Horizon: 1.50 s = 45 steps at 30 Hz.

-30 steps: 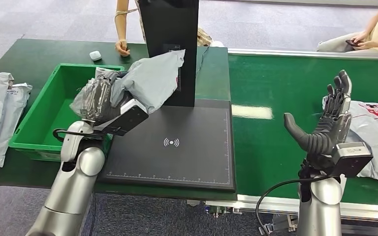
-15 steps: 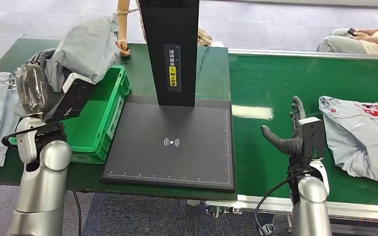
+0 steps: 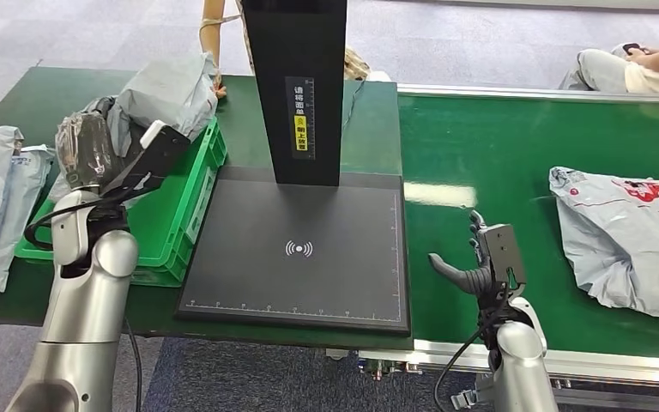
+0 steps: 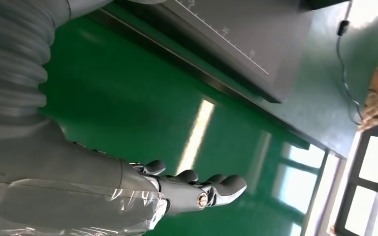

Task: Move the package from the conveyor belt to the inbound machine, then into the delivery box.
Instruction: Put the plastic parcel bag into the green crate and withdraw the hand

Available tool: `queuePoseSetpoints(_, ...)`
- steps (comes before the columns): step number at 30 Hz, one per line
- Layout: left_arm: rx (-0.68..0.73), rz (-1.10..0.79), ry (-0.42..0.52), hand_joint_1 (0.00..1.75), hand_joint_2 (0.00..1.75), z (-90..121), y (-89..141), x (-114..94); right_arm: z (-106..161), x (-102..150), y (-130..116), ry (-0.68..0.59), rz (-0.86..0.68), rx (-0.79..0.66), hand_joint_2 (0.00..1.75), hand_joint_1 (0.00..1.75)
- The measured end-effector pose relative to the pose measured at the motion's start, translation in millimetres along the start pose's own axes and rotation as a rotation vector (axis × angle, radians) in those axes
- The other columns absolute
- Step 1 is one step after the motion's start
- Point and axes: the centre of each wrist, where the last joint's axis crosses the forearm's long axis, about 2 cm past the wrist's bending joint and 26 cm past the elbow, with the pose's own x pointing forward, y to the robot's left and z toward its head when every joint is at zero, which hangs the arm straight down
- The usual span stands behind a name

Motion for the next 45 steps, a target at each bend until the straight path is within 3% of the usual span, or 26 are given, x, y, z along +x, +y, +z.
queuePoseSetpoints(6, -0.335, -0.079, 0.126, 1.75, 1.75, 2.7, -37.7, -12.1, -1.3, 0.9, 6.9, 0.021, 0.040, 0.054, 1.75, 0.00)
queuePoseSetpoints(10, -0.536, -0.197, 0.288, 1.75, 1.75, 8.4, -67.8, -22.4, -12.1, 5.7, 15.3, 0.010, 0.061, 0.089, 1.75, 0.00)
queuePoseSetpoints(16, -0.675, -0.317, 0.487, 1.75, 1.75, 2.4, -74.8, -48.7, -18.9, 7.2, 27.1, 0.003, 0.070, 0.133, 1.75, 0.00)
queuePoseSetpoints(20, -0.778, -0.373, 0.564, 0.01, 1.75, 8.7, -76.4, -73.6, -20.6, 7.9, 31.6, 0.000, 0.074, 0.152, 1.75, 0.00)
queuePoseSetpoints(26, -0.763, -0.371, 0.605, 0.00, 1.75, 16.0, -78.0, -87.5, -18.5, 7.4, 36.2, -0.002, 0.078, 0.168, 1.75, 0.00)
queuePoseSetpoints(31, -0.620, -0.250, 0.558, 0.00, 1.75, 17.6, -75.5, -86.7, -5.6, 4.4, 37.8, 0.004, 0.073, 0.163, 1.75, 0.00)
queuePoseSetpoints(35, -0.354, -0.015, 0.439, 0.00, 0.00, 14.5, -59.4, -72.4, 9.9, 0.7, 35.9, 0.004, 0.065, 0.152, 1.75, 0.00)
queuePoseSetpoints(39, -0.115, 0.147, 0.358, 0.00, 0.00, 15.6, -36.4, -55.5, 16.7, -1.8, 33.0, -0.001, 0.061, 0.143, 1.75, 0.00)
queuePoseSetpoints(45, 0.102, 0.290, 0.284, 0.00, 0.00, 26.2, -9.9, -40.7, 20.8, -2.9, 30.1, -0.005, 0.063, 0.132, 1.75, 0.00)
